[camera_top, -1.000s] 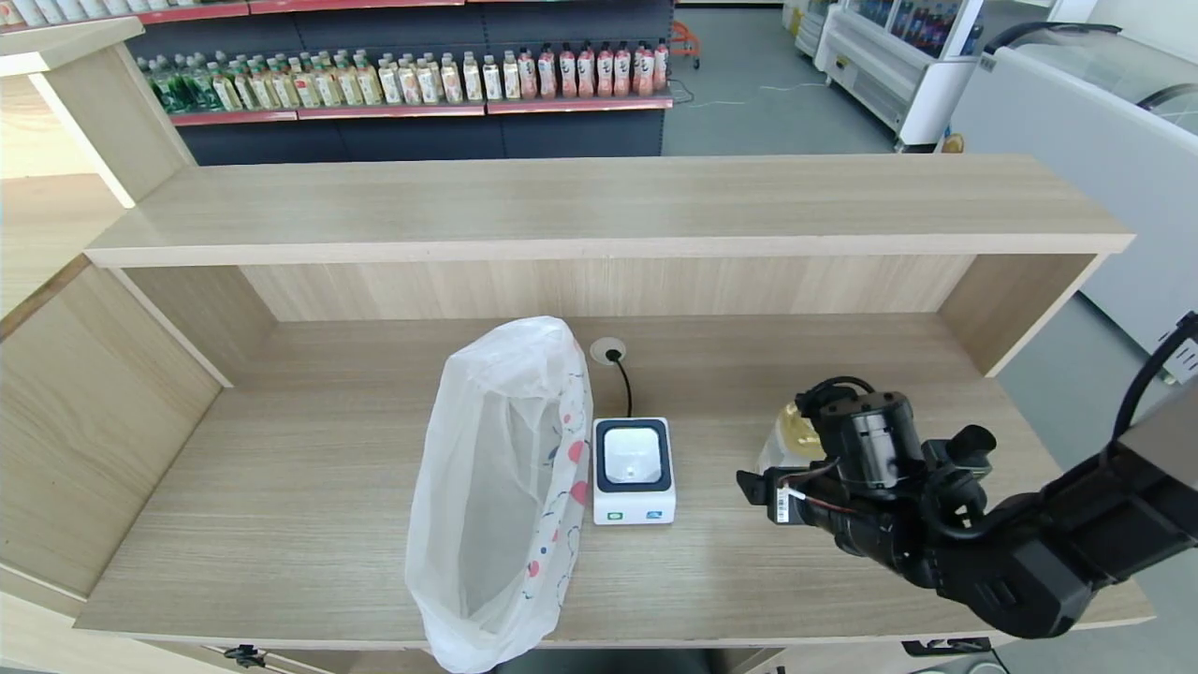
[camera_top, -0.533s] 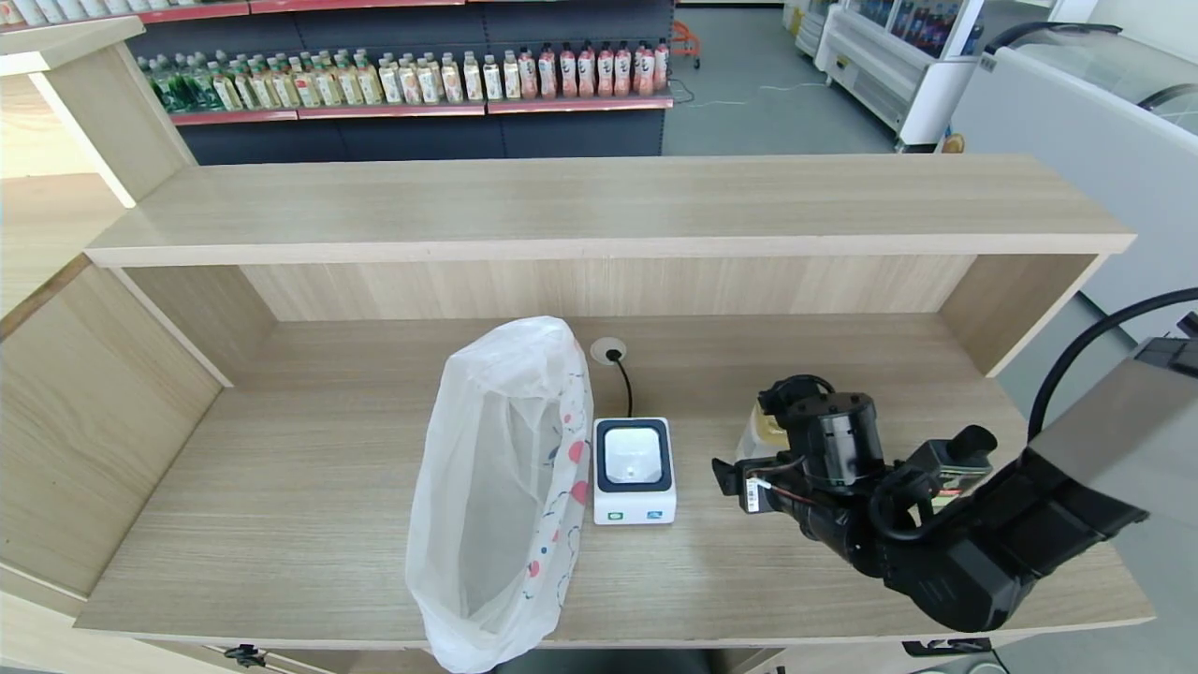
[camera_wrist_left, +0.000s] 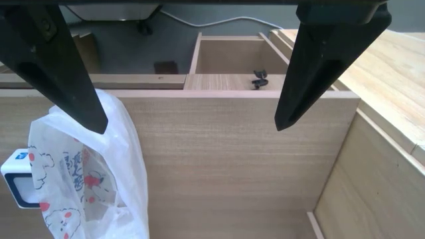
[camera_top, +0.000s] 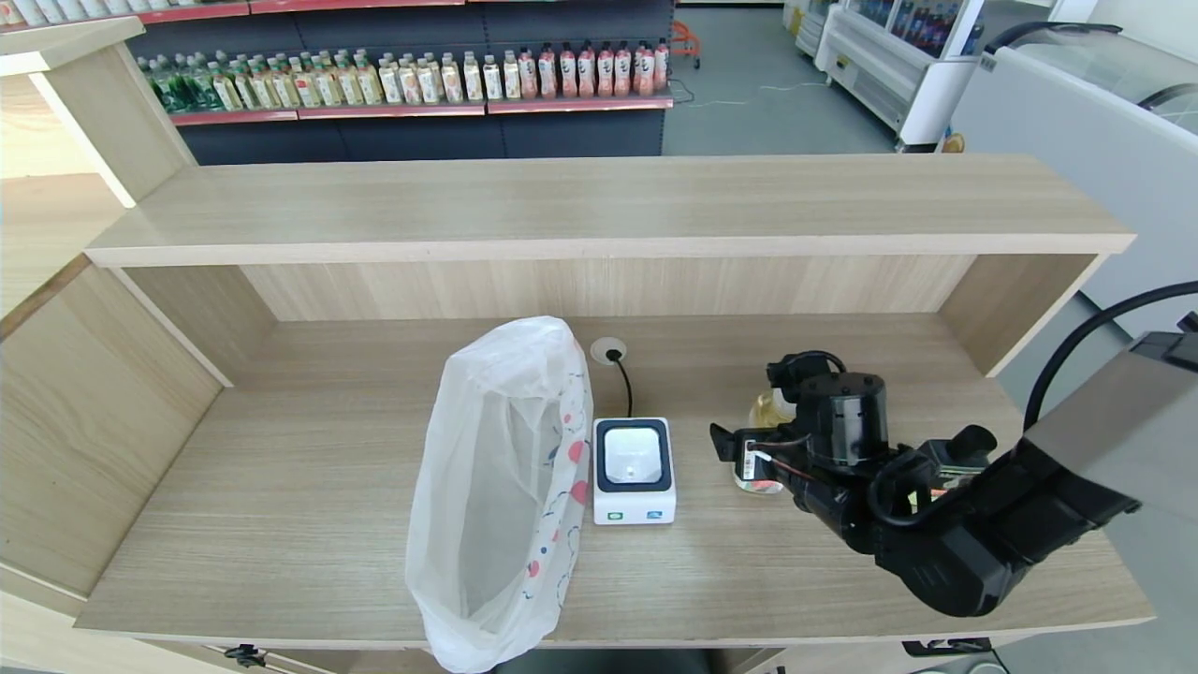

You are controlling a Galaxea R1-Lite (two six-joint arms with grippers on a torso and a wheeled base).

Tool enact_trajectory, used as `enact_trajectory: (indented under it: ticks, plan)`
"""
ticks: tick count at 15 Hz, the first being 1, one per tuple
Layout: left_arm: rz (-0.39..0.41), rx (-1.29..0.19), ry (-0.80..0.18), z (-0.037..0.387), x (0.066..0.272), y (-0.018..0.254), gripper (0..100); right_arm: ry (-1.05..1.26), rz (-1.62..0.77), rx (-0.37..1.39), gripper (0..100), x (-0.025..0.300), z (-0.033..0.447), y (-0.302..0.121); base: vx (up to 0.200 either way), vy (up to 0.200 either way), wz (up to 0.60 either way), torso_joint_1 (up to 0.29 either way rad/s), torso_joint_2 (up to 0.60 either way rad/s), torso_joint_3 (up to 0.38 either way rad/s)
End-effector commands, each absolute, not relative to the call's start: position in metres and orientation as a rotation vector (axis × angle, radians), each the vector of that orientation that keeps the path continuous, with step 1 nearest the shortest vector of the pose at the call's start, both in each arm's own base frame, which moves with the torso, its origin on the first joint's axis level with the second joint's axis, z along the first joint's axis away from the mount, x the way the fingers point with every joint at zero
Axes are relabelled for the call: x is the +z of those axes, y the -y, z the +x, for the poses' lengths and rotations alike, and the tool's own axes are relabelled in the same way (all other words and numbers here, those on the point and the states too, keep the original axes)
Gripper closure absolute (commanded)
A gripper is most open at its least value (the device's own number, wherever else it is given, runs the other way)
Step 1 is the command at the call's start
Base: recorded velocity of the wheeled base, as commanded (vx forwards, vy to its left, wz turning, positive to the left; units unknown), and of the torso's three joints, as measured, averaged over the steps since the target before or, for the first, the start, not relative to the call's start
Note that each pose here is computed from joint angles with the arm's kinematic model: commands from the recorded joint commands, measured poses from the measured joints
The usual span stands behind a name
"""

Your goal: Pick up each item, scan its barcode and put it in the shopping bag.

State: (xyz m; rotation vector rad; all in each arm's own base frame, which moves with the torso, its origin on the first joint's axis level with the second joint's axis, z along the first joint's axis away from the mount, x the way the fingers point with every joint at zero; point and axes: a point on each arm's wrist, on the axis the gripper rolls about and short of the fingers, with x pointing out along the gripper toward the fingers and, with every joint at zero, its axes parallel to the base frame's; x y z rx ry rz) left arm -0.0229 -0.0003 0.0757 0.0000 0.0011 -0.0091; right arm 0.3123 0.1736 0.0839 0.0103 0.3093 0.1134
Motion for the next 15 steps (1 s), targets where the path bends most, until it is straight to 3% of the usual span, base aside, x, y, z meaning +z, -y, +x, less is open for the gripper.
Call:
enact_trajectory:
  ticks: [1,6,7,15]
  plan:
    - [0.0,-0.009,-0.002,-0.023,0.076,0.0,0,-0.306,0.013,0.114,0,0.081,0.317,-0.176,0.0,0.0,0.0,0.0,0.0,0.0]
    - [0.0,-0.009,-0.002,-0.023,0.076,0.0,0,-0.283,0.024,0.121,0,0.073,0.335,-0.187,0.0,0.0,0.0,0.0,0.0,0.0]
    - [0.0,-0.009,0.0,-0.023,0.076,0.0,0,-0.273,0.026,0.124,100,0.072,0.337,-0.188,0.0,0.0,0.0,0.0,0.0,0.0]
    - [0.0,-0.009,-0.002,-0.023,0.076,0.0,0,-0.236,0.042,0.114,100,0.083,0.342,-0.184,0.0,0.0,0.0,0.0,0.0,0.0]
